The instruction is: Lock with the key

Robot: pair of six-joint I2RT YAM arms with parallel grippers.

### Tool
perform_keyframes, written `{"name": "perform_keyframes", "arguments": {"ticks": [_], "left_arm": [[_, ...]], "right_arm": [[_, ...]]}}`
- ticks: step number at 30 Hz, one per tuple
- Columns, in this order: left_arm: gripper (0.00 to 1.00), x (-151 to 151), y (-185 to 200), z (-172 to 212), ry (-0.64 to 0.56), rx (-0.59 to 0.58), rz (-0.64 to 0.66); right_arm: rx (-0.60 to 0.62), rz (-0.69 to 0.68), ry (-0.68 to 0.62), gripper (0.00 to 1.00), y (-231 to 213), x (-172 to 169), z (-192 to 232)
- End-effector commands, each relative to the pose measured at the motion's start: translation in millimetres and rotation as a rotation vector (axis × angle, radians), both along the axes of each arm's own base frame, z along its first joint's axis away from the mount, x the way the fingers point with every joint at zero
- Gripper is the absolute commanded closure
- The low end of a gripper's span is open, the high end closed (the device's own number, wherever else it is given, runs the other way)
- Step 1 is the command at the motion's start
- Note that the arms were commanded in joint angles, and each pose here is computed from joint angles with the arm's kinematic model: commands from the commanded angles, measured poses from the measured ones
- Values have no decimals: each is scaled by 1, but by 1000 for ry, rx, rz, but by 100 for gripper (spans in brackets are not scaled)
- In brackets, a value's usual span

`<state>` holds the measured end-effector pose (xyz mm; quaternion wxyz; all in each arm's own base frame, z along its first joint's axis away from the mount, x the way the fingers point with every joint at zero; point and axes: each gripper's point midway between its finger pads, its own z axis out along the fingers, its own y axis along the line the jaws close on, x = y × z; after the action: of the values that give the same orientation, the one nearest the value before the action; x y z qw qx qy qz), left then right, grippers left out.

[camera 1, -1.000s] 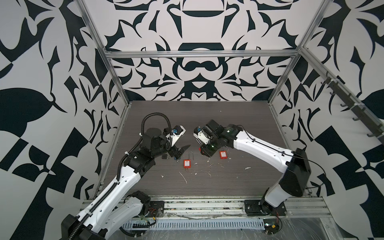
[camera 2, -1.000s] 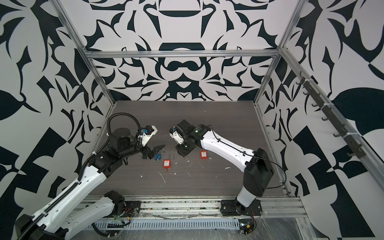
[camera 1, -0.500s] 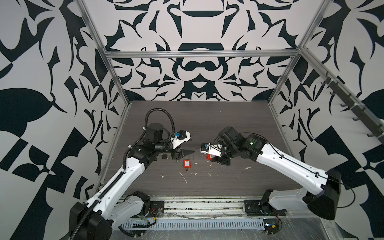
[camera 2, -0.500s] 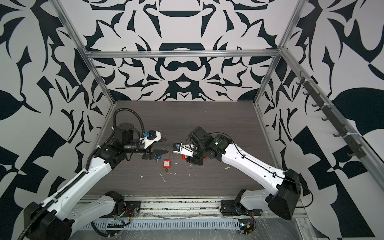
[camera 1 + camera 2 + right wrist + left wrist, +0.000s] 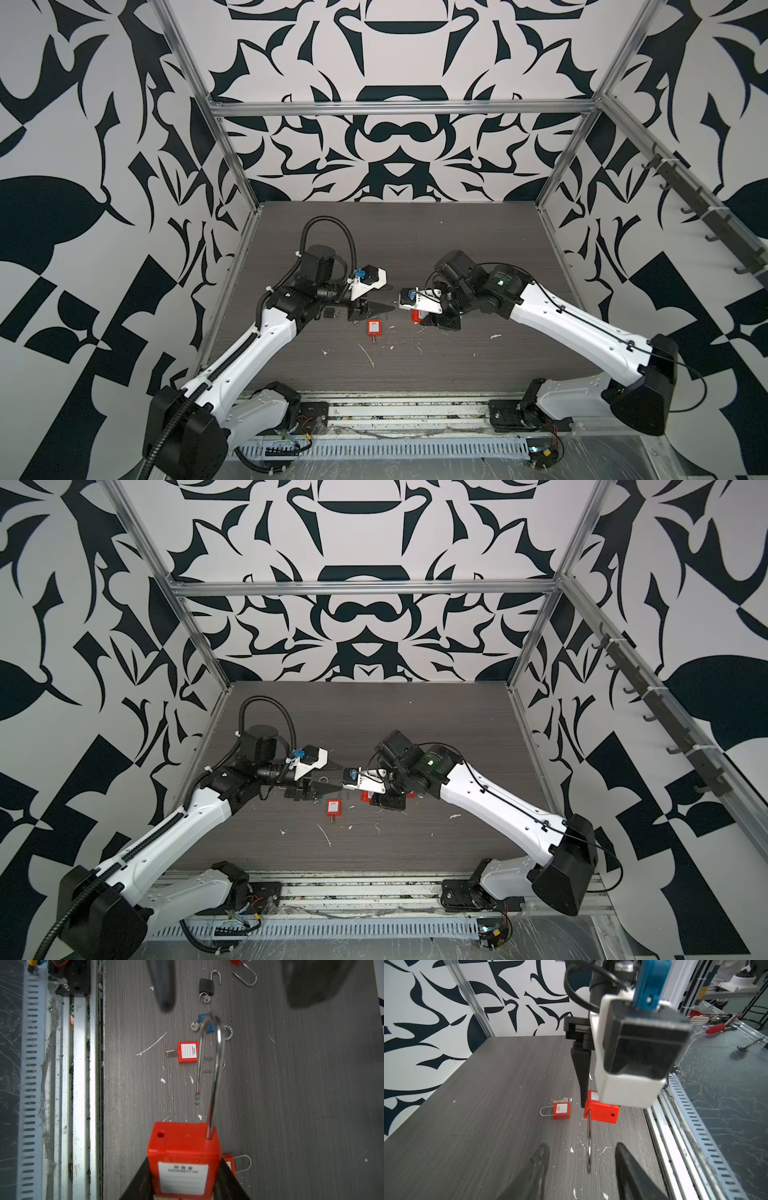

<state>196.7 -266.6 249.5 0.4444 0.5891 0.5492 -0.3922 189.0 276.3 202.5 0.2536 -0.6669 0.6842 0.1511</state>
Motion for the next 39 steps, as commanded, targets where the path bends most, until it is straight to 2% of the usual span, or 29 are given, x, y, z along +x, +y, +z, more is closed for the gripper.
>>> {"name": "perform_keyframes", "arguments": {"ticks": [1,16,24,26,27,33,35,37,39], "left_arm": [[51,2,-3,-2,-29,-10,-21],[71,-11,-4,-7,27,4,-101],[89,-12,-6,-4,40,-6,-115],[96,-13,-6,-2,50,-14,-122],[99,-14,-6,-2,54,-16,-127],[100,-18,-8,6,98,-55,-155],[100,-19,-9,8,102,-65,-152],[100,-19,-9,7,107,-74,-147],[100,-19,-9,6,117,-80,-148]], "right_arm": [[62,27,-32,83,10,2,24],[64,53,-46,85,15,6,26],[51,59,-49,84,16,7,25],[52,57,-49,77,16,7,26],[54,63,-40,70,16,5,27],[40,83,1,47,13,-3,29],[28,72,-1,43,8,-4,29],[15,42,4,31,3,-5,26],[14,37,23,29,-1,-10,23]]}}
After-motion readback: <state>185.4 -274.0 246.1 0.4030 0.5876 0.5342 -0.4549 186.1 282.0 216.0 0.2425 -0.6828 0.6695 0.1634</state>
